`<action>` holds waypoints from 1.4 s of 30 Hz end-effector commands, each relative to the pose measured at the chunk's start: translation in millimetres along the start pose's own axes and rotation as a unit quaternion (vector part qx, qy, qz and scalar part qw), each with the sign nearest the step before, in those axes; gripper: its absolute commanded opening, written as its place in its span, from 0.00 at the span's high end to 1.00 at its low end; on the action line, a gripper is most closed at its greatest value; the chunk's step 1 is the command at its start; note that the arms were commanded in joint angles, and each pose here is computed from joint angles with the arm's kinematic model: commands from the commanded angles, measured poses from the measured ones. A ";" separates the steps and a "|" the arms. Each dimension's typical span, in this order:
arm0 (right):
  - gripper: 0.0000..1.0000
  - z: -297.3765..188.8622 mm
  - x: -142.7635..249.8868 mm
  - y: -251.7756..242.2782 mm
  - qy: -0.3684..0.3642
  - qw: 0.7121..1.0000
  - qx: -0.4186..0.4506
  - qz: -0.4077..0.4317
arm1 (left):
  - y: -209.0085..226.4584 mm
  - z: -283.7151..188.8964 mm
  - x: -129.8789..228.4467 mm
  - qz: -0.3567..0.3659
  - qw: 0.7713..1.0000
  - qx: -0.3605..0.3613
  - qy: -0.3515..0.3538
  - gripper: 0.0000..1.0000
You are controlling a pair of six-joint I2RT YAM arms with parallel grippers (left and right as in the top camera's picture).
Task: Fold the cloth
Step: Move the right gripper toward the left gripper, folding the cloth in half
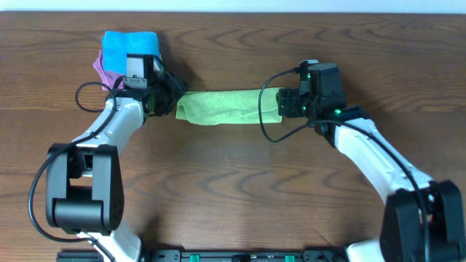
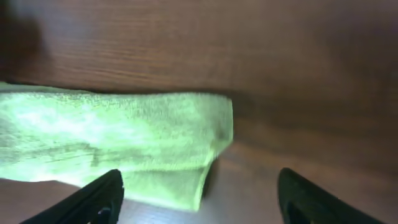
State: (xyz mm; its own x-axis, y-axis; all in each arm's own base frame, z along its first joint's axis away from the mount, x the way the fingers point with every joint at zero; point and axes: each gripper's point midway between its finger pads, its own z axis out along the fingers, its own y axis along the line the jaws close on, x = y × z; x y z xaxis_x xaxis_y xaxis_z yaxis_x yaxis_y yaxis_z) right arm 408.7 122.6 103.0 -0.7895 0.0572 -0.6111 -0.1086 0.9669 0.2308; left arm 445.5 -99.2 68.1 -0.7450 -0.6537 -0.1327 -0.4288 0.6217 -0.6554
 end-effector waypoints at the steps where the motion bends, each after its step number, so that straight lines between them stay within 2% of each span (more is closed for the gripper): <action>1: 0.20 -9.4 -2.9 4.5 0.004 0.997 -0.018 0.076 | -20.2 -6.1 3.8 0.022 0.999 0.023 0.006 0.68; 3: 0.19 -9.4 6.0 12.0 0.030 0.992 -0.047 0.110 | -22.5 -2.4 9.4 0.030 0.999 0.016 0.004 0.72; 7: 0.16 -3.5 23.2 21.4 0.070 0.982 -0.081 0.155 | -27.2 6.8 18.2 0.055 0.998 -0.009 -0.019 0.89; 10: 0.16 4.8 38.7 22.1 0.093 0.976 -0.087 0.179 | -24.1 15.6 22.4 0.066 0.997 -0.025 -0.026 0.94; 13: 0.16 19.0 58.8 24.1 0.113 0.967 -0.105 0.204 | -10.9 28.4 26.4 0.064 0.997 -0.042 -0.015 0.94; 22: 0.16 30.7 80.7 15.1 0.107 0.962 -0.097 0.233 | 19.7 55.7 32.2 0.065 0.995 -0.077 0.003 0.94; 31: 0.19 39.0 72.3 10.5 0.076 0.963 -0.088 0.243 | 29.9 63.1 35.6 0.061 0.994 -0.089 0.011 0.94; 42: 0.21 65.3 83.2 20.0 0.084 0.956 -0.100 0.262 | 32.6 62.6 38.0 0.058 0.994 -0.094 0.016 0.94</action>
State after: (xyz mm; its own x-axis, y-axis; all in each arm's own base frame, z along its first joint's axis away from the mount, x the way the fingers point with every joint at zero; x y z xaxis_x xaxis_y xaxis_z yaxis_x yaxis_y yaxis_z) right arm 386.4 158.0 20.6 -0.8436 0.4569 -0.2821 0.1981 0.7531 0.6274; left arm 433.6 -135.2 3.1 -0.8046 -0.5702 -0.1656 -0.4236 0.7467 -0.5128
